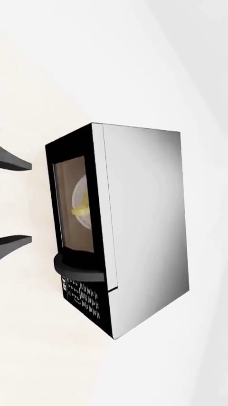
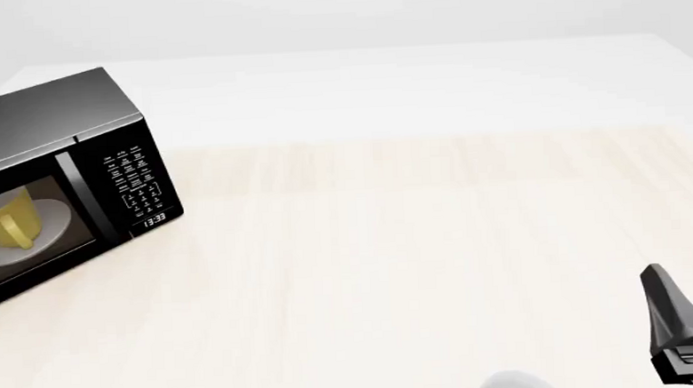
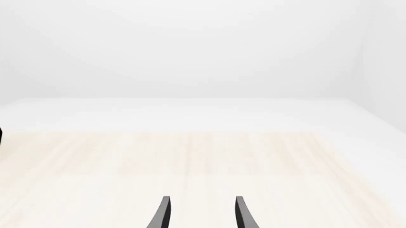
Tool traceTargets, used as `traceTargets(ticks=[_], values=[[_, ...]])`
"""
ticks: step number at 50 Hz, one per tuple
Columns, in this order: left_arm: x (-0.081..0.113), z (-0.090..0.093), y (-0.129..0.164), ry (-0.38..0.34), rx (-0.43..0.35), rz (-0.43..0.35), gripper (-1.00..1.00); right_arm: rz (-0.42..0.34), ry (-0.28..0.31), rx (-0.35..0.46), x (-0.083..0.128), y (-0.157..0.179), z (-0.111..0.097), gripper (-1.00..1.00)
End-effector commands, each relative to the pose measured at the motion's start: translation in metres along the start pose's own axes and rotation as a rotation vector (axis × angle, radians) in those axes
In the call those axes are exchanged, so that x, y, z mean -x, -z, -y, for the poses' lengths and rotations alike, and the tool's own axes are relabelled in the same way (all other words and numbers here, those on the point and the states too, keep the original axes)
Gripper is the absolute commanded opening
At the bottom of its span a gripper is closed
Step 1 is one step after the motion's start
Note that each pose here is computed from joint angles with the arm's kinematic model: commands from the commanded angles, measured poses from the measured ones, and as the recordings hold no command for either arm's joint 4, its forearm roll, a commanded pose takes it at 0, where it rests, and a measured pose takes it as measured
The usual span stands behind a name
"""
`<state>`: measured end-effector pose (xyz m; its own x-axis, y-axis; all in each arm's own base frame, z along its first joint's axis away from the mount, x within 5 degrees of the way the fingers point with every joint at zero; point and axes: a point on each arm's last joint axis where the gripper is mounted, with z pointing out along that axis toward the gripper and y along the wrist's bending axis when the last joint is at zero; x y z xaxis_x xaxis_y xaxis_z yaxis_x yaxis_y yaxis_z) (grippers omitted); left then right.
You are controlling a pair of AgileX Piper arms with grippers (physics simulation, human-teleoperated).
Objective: Put the yellow and white mug in the microwave and close it.
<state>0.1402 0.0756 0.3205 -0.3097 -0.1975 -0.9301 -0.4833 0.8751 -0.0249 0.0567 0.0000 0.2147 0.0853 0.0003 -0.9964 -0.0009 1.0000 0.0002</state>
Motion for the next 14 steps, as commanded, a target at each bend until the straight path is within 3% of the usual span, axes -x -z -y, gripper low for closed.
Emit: traceTargets(ticks=[1,14], values=[[0.011,0.0,0.026,0.048,-0.001,0.047,1.0,0.0,0.0,0.0,0.0,0.0,0.0,1.0],[0.026,-0.005,0.042,0.088,0.036,0.084,1.0,0.0,0.0,0.0,0.0,0.0,0.0,1.0]])
